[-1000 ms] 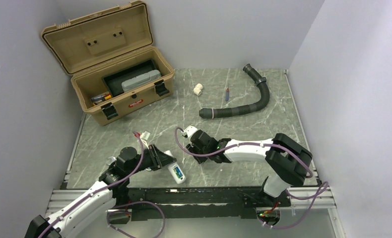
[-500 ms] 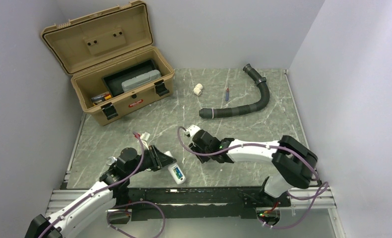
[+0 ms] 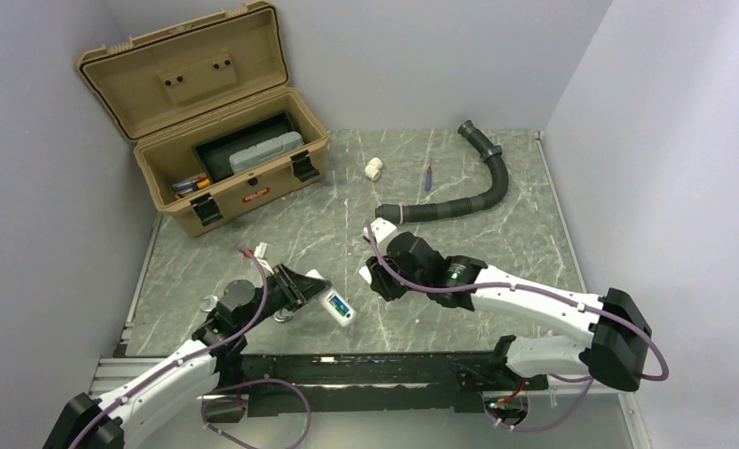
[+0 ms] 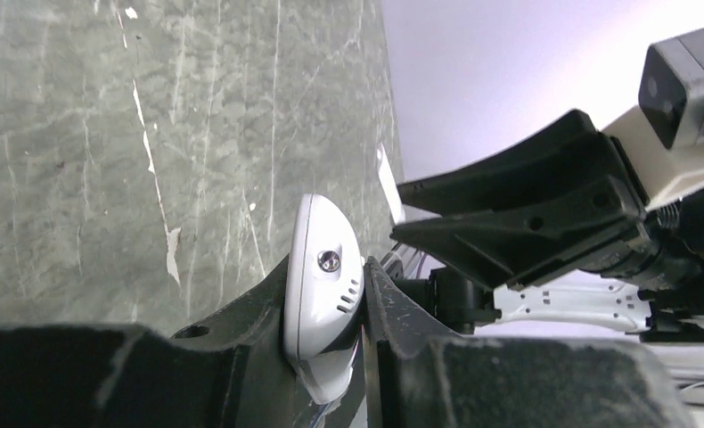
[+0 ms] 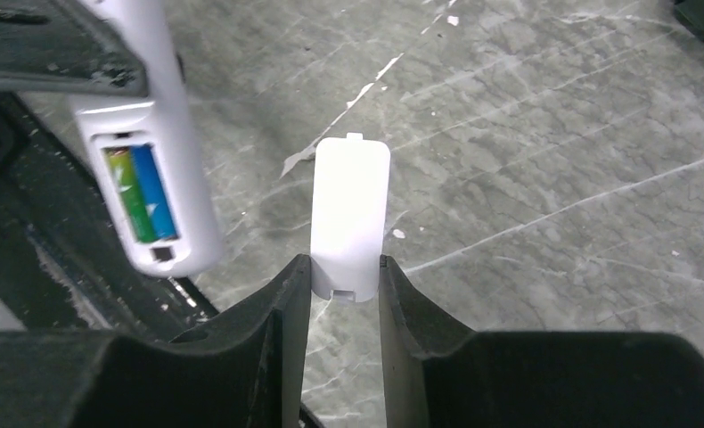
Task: Load the batteries into the remote control
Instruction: Load the battery cover into the remote control.
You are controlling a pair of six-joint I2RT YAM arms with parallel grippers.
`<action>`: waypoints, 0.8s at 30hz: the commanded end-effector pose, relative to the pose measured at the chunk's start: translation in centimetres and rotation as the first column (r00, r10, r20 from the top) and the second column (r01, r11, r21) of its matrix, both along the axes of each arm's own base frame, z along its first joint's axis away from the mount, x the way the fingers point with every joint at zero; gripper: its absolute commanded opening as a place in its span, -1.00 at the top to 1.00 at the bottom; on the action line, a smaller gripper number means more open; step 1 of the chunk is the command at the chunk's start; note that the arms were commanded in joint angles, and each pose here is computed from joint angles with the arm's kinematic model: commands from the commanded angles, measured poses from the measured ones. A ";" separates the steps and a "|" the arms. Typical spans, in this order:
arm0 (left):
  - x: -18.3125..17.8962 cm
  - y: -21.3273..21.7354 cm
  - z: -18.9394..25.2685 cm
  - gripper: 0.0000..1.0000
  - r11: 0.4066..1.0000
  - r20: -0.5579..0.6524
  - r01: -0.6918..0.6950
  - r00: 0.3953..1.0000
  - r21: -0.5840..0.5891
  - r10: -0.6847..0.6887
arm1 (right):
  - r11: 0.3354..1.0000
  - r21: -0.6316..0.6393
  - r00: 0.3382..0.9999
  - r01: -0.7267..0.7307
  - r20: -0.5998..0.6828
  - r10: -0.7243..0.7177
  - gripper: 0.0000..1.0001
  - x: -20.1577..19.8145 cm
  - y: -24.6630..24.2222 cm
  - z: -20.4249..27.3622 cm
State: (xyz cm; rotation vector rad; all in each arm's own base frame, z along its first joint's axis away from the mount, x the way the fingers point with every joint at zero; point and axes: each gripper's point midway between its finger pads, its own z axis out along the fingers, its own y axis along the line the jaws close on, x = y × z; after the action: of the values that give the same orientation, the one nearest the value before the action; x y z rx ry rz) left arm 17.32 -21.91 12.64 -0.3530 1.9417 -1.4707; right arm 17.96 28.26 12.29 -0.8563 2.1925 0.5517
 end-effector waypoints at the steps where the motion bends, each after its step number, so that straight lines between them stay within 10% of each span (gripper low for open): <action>1: 1.2 0.7 0.5 1.00 0.994 0.004 -0.085 0.996 -0.069 0.086 | 0.997 0.053 0.998 -0.057 -0.027 0.058 0.61 -1.2 1.1 3.5; 24: 2.1 1.0 1.3 1.00 0.986 -0.014 -0.138 0.990 -0.093 0.137 | 0.971 0.031 0.970 -0.238 -0.040 0.239 0.60 -3.9 7.3 4.1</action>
State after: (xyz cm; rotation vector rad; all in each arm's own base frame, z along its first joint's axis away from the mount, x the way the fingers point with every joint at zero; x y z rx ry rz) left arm 19.21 -21.02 13.20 -0.5125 1.8738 -1.4417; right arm 13.57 34.25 14.47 -1.1090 2.1834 0.6992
